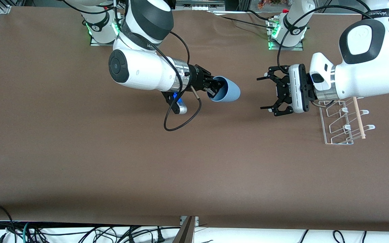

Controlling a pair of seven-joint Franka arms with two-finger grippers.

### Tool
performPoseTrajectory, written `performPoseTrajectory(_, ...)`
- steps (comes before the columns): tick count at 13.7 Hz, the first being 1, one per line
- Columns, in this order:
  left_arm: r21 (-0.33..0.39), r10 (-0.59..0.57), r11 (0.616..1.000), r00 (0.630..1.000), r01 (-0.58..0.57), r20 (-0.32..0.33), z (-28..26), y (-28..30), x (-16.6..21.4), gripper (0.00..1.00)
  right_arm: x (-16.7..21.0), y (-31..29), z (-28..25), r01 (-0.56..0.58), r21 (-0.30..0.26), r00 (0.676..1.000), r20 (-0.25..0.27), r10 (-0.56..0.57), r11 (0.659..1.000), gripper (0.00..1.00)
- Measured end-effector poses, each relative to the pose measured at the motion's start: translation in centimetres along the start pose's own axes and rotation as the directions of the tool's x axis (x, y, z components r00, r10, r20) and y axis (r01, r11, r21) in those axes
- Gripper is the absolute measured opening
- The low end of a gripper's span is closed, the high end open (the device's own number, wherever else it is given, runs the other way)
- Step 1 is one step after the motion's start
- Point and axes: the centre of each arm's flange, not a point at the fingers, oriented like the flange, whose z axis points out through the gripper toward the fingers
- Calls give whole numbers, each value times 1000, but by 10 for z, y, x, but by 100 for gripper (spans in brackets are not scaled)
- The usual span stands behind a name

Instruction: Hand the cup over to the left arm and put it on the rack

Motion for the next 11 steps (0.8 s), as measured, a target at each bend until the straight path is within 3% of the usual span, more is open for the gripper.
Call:
performPoseTrajectory(3, -22, 36, 999, 998, -37, -42, 33, 15, 27, 100, -2, 0, -2, -22, 4, 1000, 0, 22, 1000, 4)
performPoseTrajectory(8, -6, 45, 999, 998, -46, -49, 63, 18, 35, 100, -8, 0, 0, -21, 7, 1000, 5, 21, 1000, 4)
performPoseTrajectory(9, -10, 49, 999, 998, -49, -48, 69, 19, 36, 96, -8, 0, 0, -20, 10, 1000, 5, 20, 1000, 4)
performPoseTrajectory(11, -10, 77, 997, 996, -78, -48, 72, 20, 37, 76, -5, -1, -1, -20, 12, 1000, -9, 20, 1000, 4)
